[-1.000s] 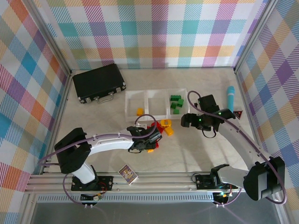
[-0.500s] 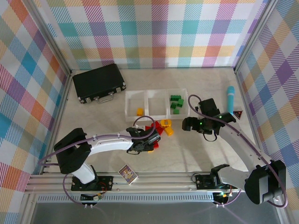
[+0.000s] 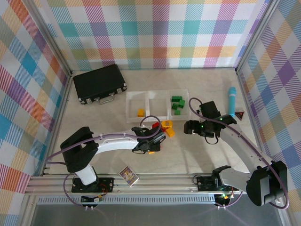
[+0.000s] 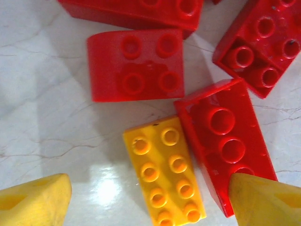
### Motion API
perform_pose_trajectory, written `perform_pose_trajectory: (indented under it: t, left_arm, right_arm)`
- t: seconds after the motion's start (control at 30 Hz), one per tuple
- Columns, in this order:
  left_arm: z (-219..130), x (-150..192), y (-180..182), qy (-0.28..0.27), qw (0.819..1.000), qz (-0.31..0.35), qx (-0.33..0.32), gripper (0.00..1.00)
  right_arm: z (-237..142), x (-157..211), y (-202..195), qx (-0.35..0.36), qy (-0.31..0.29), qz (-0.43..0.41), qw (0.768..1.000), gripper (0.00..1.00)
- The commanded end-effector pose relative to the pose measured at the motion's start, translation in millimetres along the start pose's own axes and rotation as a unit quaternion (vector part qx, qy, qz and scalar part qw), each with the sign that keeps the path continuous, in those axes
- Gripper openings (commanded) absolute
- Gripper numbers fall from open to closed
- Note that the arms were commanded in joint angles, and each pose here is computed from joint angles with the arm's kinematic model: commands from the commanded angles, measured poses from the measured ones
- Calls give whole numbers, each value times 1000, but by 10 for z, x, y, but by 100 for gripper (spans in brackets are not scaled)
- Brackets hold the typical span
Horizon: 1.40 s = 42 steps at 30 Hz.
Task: Sort the legos into containers by color
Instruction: Rotate the lego at the bottom-center of the table, then pick up the lego from the middle-left of the table.
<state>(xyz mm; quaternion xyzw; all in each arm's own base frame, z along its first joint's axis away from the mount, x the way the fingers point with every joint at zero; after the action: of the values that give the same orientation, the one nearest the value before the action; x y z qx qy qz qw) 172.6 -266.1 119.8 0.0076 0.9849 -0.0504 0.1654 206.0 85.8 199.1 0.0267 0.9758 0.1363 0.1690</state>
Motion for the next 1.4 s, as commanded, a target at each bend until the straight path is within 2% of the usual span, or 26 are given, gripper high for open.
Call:
perform_pose_trajectory:
  t: [0.0, 0.3, 0.5, 0.6, 0.73, 0.87, 1.07, 1.37]
  left_arm:
    - [60, -25, -81, 14, 1000, 6, 14, 86]
    - [45, -36, -101, 3, 1000, 5, 26, 87]
    - [-209, -28, 127, -47, 998, -15, 36, 89]
    - [-339, 0, 202, -63, 996, 1, 63, 91]
    - [-469, 28, 316, -76, 996, 3, 54, 94]
    - [-439, 57, 349, -66, 997, -5, 39, 97]
    - [-292, 89, 280, -43, 998, -24, 39, 87]
    - [-59, 129, 163, -8, 999, -27, 30, 85]
  right_arm:
    - [8, 41, -7, 2, 6, -9, 1000, 89]
    - [44, 62, -20, 4, 10, -11, 1000, 88]
    - [43, 47, -8, 0, 9, -11, 1000, 88]
    - [49, 42, -2, -2, 11, -10, 1000, 88]
    - [27, 42, 6, -6, 8, -8, 1000, 88]
    - [17, 48, 7, -7, 8, -5, 1000, 88]
    - [-4, 58, 19, -13, 10, -5, 1000, 88]
    - [-43, 75, 7, -10, 7, -9, 1000, 88]
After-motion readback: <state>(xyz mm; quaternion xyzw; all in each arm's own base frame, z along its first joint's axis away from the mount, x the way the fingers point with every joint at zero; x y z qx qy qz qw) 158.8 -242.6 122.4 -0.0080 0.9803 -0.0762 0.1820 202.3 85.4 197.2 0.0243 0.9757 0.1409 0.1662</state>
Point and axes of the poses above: each hand's point on the last joint's axis, 136 mm out from that joint toward the fingers, its own z axis out along the fingers, its own y axis along the line the jaws close on, x = y × z, the point moved 9 cm from there along -z, back along the fingers, and after that the axes turned 1 degree about z, right-handed, at the moved point
